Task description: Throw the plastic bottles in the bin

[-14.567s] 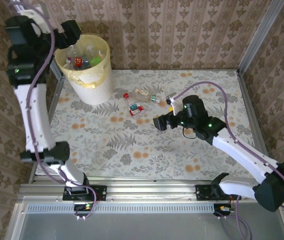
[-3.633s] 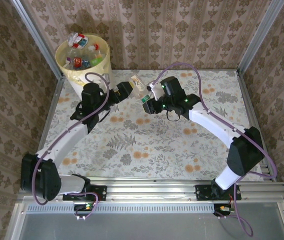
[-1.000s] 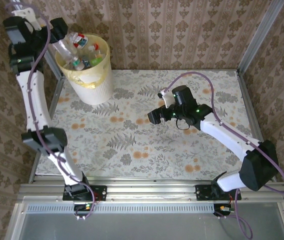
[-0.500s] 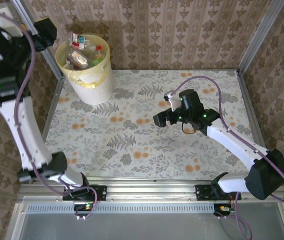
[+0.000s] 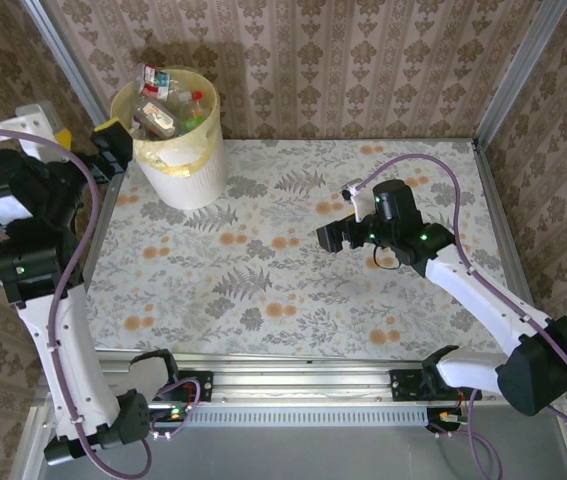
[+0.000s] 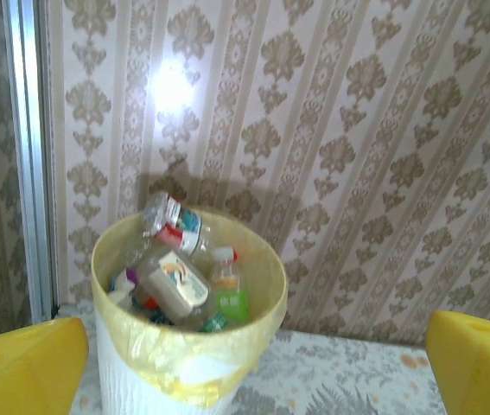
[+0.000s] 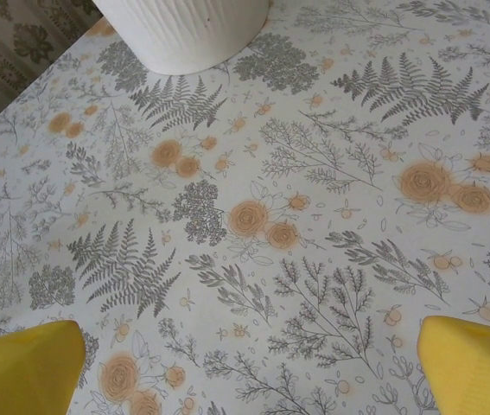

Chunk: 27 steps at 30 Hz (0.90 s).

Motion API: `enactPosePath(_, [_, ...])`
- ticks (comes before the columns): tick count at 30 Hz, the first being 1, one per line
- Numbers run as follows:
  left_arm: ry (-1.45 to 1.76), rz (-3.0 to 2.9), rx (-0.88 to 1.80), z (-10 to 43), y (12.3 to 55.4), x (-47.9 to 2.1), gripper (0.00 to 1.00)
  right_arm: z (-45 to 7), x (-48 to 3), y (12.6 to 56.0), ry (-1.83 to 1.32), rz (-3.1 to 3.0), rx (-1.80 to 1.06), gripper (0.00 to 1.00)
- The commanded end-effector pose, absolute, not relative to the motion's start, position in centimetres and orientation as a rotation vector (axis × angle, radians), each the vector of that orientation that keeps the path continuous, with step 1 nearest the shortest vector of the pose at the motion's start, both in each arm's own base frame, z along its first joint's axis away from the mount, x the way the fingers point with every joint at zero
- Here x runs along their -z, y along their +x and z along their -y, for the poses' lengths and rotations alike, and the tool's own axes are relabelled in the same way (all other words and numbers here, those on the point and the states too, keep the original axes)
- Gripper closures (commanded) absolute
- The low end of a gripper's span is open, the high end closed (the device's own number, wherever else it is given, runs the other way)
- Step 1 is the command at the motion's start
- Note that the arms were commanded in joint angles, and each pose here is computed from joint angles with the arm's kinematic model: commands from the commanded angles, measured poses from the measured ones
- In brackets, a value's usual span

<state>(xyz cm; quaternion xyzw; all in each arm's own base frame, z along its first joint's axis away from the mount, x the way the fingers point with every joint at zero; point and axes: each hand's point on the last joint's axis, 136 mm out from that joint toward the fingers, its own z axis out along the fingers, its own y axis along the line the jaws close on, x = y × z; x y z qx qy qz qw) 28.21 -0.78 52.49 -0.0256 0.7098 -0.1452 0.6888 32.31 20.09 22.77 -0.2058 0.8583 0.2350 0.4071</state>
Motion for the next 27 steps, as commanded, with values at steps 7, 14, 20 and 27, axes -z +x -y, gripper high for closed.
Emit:
enactPosePath(7, [-0.024, -1.607, 0.325, 1.9, 26.3, -48.8, 0.0, -18.6, -22.7, 32.3, -0.465, -2.151, -0.54, 0.0])
enactPosePath(14, [-0.069, -1.747, 0.275, 2.7, 28.7, -37.4, 0.0, -13.4, -22.4, 34.4, -0.225, -2.157, -0.352, 0.0])
enactPosePath(20, [-0.036, -1.786, -0.065, 3.4, 31.2, -28.1, 0.0, -8.1, -21.7, 35.4, -0.032, -2.062, -0.181, 0.0])
enactPosePath(27, [0.036, -1.736, -0.338, 1.6, 33.3, -21.2, 0.0, -3.3, -18.0, 35.6, -0.039, -2.001, 0.104, 0.0])
